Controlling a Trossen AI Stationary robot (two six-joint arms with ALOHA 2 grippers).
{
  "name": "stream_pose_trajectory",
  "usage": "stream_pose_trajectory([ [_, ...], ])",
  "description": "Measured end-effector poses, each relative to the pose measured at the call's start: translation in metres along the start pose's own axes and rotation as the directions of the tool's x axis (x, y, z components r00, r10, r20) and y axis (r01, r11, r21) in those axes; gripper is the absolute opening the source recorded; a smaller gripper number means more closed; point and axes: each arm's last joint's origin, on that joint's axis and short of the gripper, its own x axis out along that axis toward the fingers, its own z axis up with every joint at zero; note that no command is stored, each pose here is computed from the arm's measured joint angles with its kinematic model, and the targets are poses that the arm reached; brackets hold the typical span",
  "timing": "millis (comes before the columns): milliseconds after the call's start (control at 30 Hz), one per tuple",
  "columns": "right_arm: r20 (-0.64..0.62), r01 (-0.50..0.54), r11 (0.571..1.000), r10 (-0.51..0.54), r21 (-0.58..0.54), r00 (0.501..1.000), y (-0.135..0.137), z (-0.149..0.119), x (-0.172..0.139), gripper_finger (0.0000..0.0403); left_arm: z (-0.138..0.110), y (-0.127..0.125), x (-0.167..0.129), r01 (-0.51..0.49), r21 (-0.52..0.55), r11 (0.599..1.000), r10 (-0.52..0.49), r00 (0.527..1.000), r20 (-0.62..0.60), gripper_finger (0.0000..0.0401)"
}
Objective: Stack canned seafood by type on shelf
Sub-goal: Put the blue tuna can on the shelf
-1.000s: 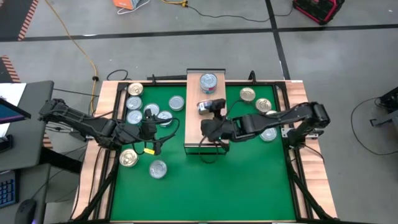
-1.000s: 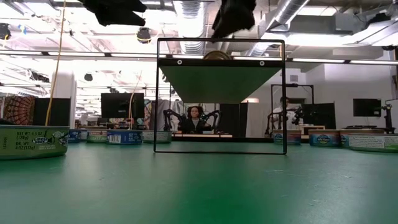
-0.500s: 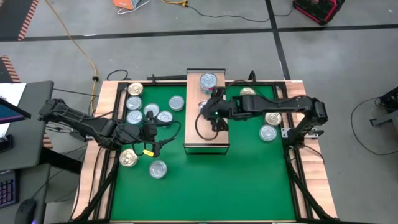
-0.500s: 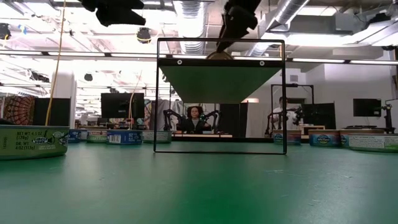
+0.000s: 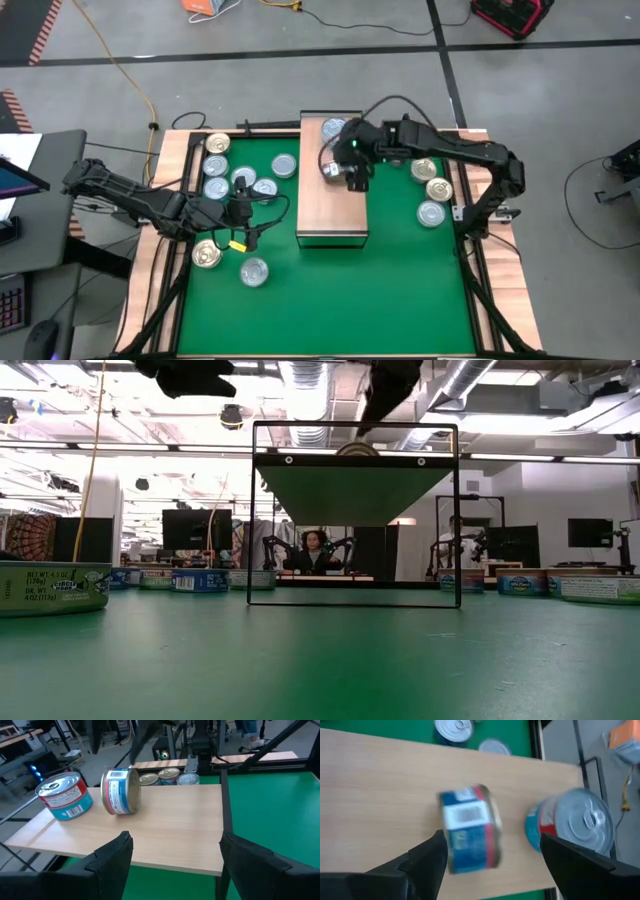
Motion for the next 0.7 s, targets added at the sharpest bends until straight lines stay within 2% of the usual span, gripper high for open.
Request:
stream_pose_trajectory([
  [200, -0.015, -0.029, 0.999, 0.029, -0.022, 0.999, -0.01, -0.002, 0.016, 0.0338, 0.0, 0.0, 0.0, -0.001, -0.002, 1.0, 0.001, 1.0, 0.0, 0.0288],
  [300, -0.013, -0.092, 0.995, 0.091, -0.033, 0.996, -0.007, -0.001, 0.023, 0.0334, 0.0, 0.0, 0.0, -0.001, 0.009, 1.0, 0.001, 1.0, 0.002, 0.0288],
  [400, -0.046, -0.12, 0.991, 0.117, -0.058, 0.992, -0.001, -0.001, 0.032, 0.0332, 0.004, 0.005, 0.002, -0.076, 0.036, 0.996, 0.074, 0.997, 0.034, 0.0288],
  [500, -0.042, -0.121, 0.99, 0.119, -0.067, 0.992, 0.001, 0.001, 0.037, 0.0331, 0.01, 0.02, 0.01, -0.151, 0.049, 0.987, 0.148, 0.986, 0.073, 0.0288],
  [700, -0.048, -0.124, 0.991, 0.122, -0.047, 0.991, 0.003, 0.002, 0.042, 0.033, 0.009, 0.061, 0.031, -0.117, 0.072, 0.991, 0.111, 0.99, 0.082, 0.0288],
])
